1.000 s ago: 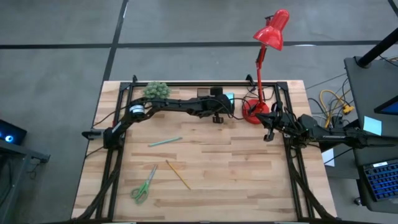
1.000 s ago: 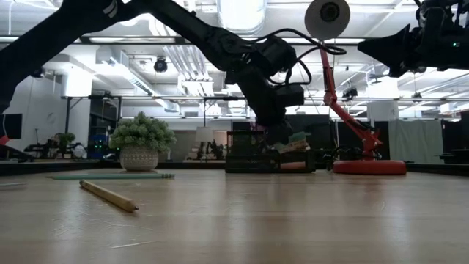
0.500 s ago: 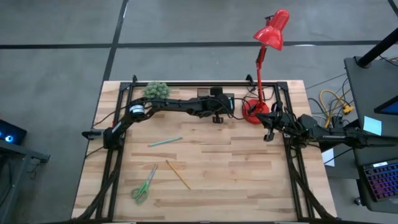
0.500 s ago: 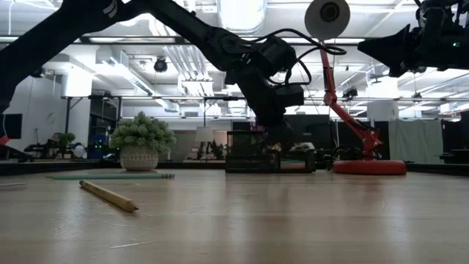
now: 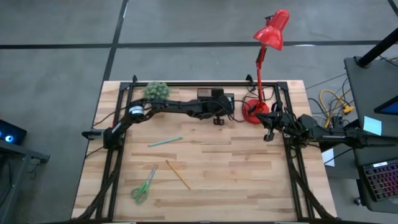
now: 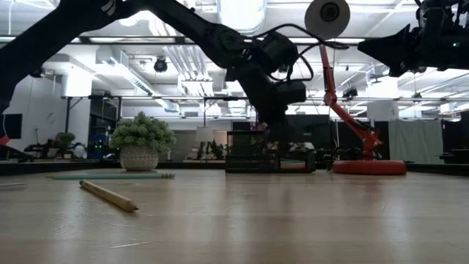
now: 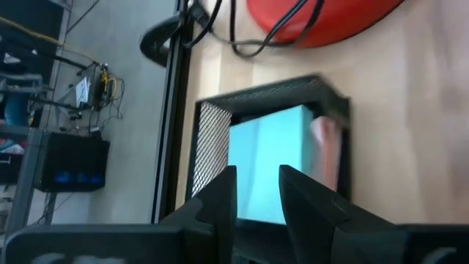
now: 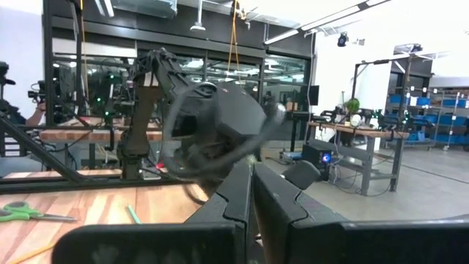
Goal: Pick and place office supplies into organizer
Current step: Put the sky blue pencil into the desk organizer
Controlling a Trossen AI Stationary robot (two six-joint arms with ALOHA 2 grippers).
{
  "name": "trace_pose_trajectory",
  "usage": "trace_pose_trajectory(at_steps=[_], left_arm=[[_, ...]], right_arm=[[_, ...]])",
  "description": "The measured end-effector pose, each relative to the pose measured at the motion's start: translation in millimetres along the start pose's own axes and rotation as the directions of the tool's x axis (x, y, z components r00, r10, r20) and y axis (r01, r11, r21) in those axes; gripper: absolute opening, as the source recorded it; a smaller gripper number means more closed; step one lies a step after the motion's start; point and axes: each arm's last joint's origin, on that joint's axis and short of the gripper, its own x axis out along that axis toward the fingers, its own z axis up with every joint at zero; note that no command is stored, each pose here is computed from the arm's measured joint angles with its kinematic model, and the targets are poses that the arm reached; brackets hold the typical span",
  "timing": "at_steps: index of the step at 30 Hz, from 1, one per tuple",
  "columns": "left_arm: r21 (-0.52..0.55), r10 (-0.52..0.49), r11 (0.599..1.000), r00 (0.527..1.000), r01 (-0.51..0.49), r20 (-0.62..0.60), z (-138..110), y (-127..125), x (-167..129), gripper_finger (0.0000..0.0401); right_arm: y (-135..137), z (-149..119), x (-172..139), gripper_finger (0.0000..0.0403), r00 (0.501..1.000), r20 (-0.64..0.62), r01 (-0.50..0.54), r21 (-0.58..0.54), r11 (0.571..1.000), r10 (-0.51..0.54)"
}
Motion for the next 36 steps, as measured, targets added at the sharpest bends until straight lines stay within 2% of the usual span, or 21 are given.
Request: trace_pose_trajectory(at_steps=[10,17,26,36], left_arm=[[0.029,-0.024,0.999,0.996,0.022,0.085,25,-19,-33,0.0088],[0.063,-0.056,0.997,0.993,0.05,0.1,37,-34,-60,0.0088],[0.061,-0.147,0.987,0.989,0.147,0.001,35,-61,-86,0.0088],[0.01,-0.223,0.973,0.955,0.229,-0.197,18,-79,-109,0.0088]], right_arm=[[0,0,0,0.0009,1.0,0.0,0.0,0.0,1.0,0.0],[0,0,0,0.0009,1.0,-0.001,0.0,0.0,1.0,0.0],[0,0,0,0.0009,1.0,-0.003,-0.001,0.001,1.0,0.001],[0,0,0,0.0008,1.0,-0.003,0.0,0.003,1.0,0.0]])
